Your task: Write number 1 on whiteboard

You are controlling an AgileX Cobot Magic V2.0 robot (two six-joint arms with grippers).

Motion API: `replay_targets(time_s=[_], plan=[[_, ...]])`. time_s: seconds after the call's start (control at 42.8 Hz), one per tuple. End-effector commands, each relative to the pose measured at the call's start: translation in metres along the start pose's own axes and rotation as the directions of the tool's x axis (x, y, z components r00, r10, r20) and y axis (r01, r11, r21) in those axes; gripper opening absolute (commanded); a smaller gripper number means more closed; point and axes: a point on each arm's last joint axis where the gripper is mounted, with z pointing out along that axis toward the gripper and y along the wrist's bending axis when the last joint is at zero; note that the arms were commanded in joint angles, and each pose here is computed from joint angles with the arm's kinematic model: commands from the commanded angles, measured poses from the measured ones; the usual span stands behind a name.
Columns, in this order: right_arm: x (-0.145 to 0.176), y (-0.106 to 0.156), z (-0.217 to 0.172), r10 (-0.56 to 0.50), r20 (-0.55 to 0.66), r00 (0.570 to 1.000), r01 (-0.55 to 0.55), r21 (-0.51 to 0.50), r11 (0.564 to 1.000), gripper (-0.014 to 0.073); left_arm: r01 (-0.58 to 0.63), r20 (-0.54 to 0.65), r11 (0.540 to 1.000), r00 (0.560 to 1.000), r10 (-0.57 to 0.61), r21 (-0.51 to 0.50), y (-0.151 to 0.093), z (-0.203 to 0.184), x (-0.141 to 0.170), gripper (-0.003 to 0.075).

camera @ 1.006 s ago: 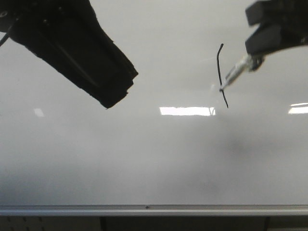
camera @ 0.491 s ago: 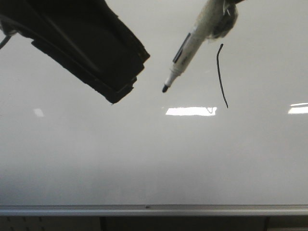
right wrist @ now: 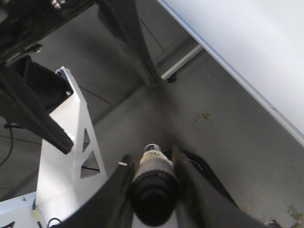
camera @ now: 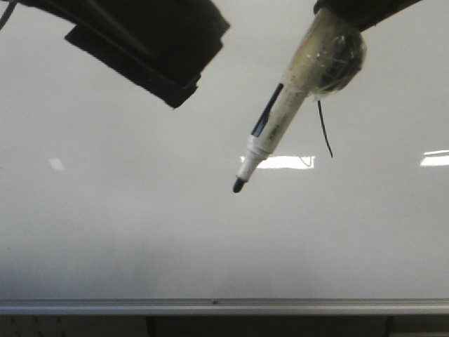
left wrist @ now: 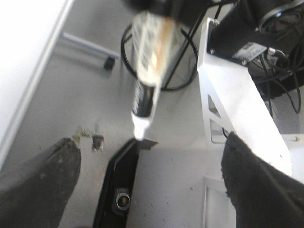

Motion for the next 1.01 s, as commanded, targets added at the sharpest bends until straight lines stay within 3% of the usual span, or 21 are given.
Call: replay_targets(time_s=[0.0, 0.351, 0.491, 0.749, 0.982], plan=[[-0.012, 0.013, -0.010, -0.003, 0.091, 0.996, 0.010, -0.077, 0.997, -0.0062, -0.074, 0.147, 0.997, 0.987, 0.072, 0.008, -0.012, -0.014, -0.020, 0.0589], [-0.018, 0.025, -0.013, -0.009, 0.159, 0.987, 0.040, -0.198, 0.979, -0.0062, -0.112, 0.181, 0.994, 0.978, 0.107, 0.020, -0.014, -0.014, -0.023, 0.0585], [-0.021, 0.029, -0.014, -0.012, 0.191, 0.981, 0.059, -0.245, 0.968, -0.0062, -0.113, 0.179, 0.993, 0.978, 0.105, 0.034, -0.015, -0.014, -0.022, 0.0542], [-0.021, 0.029, -0.014, -0.012, 0.196, 0.980, 0.061, -0.242, 0.968, -0.0062, -0.120, 0.161, 0.989, 0.981, 0.106, 0.080, -0.019, -0.014, -0.020, 0.0323], [-0.022, 0.029, -0.014, -0.013, 0.198, 0.980, 0.061, -0.240, 0.969, -0.0062, -0.126, 0.146, 0.985, 0.983, 0.108, 0.121, -0.023, -0.014, -0.018, 0.0018]])
